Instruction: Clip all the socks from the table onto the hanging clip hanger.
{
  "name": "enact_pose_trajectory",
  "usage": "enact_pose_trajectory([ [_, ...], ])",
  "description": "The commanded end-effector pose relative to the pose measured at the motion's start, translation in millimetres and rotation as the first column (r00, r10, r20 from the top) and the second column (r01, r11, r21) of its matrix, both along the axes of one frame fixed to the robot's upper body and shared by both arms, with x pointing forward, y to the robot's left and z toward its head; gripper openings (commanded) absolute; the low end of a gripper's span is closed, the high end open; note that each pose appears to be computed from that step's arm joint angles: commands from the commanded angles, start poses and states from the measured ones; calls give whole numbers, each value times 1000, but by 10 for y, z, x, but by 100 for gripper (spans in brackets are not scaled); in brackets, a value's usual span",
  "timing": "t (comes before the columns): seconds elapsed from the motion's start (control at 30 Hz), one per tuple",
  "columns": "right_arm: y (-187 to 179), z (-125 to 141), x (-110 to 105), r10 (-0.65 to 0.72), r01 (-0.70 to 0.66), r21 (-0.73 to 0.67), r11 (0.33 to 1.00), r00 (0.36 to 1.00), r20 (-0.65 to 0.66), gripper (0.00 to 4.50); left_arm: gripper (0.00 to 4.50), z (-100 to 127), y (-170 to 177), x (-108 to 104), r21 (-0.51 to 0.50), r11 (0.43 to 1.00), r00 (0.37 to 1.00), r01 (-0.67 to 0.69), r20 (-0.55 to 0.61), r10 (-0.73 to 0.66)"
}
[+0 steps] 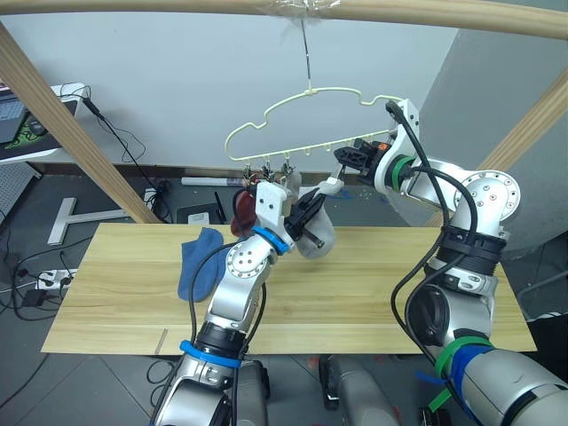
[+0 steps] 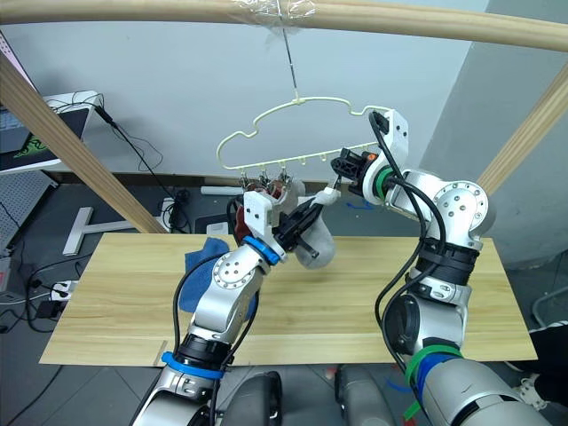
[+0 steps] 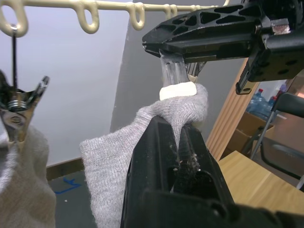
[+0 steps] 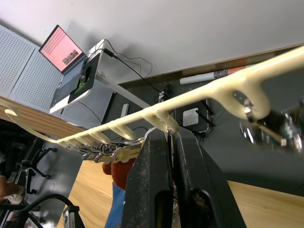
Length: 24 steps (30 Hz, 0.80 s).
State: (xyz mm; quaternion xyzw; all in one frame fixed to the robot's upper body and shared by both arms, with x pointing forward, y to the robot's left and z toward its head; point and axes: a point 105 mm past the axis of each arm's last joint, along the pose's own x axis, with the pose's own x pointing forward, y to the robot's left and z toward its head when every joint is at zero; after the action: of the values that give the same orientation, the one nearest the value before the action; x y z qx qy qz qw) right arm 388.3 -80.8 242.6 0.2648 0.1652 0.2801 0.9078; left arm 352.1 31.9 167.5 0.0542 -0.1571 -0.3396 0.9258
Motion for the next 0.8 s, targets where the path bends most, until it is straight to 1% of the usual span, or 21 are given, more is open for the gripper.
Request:
enact_pose_trajectory([
  [0.03, -18, 22, -10, -8, 8, 19, 1000, 1000, -11, 0, 1, 176, -79, -53, -19, 1000, 997, 18, 72, -16],
  [0.13, -13, 28, -17, -4, 4, 33, 999, 1000, -16, 78, 0, 184, -83, -46, -17, 1000, 997, 13, 76, -12],
  [0.17, -11, 28, -21, -4, 4, 34, 999, 1000, -17, 124, 0, 184, -82, -49, -16, 1000, 997, 13, 77, -11],
  [0.27, -20, 21, -31, 2, -1, 36, 999, 1000, -21, 237, 0, 203, -77, -28, -21, 1000, 997, 6, 75, -4],
  [0.33, -19, 67, -48, 16, -16, 40, 999, 1000, -4, 316, 0, 210, -86, -21, -21, 1000, 997, 7, 73, -6],
  [0.4, -21, 104, -60, 23, -24, 42, 999, 1000, 10, 386, 0, 212, -91, -21, -22, 1000, 997, 9, 71, -8],
  [0.43, -17, 157, -81, 36, -37, 50, 998, 999, 29, 425, 0, 211, -73, 6, -49, 999, 999, 1, 44, 1],
  [0.47, -13, 193, -97, 45, -47, 55, 997, 998, 42, 446, 0, 209, -59, 25, -69, 998, 1000, -6, 23, 7],
  [0.57, 43, 323, -200, 107, -111, 29, 993, 987, 124, 446, 0, 213, -19, 61, -100, 995, 1000, -22, -10, 21],
  [0.67, 57, 432, -443, 173, -155, -90, 984, 954, 246, 450, 79, 133, 48, 102, -149, 989, 994, -8, -105, -7],
  [0.73, 43, 364, -533, 185, -144, -162, 976, 944, 273, 450, 141, 83, 87, 103, -157, 988, 989, 4, -143, -27],
  [0.8, 3, 187, -586, 177, -108, -247, 963, 943, 280, 450, 203, 42, 129, 83, -147, 989, 985, 25, -167, -50],
])
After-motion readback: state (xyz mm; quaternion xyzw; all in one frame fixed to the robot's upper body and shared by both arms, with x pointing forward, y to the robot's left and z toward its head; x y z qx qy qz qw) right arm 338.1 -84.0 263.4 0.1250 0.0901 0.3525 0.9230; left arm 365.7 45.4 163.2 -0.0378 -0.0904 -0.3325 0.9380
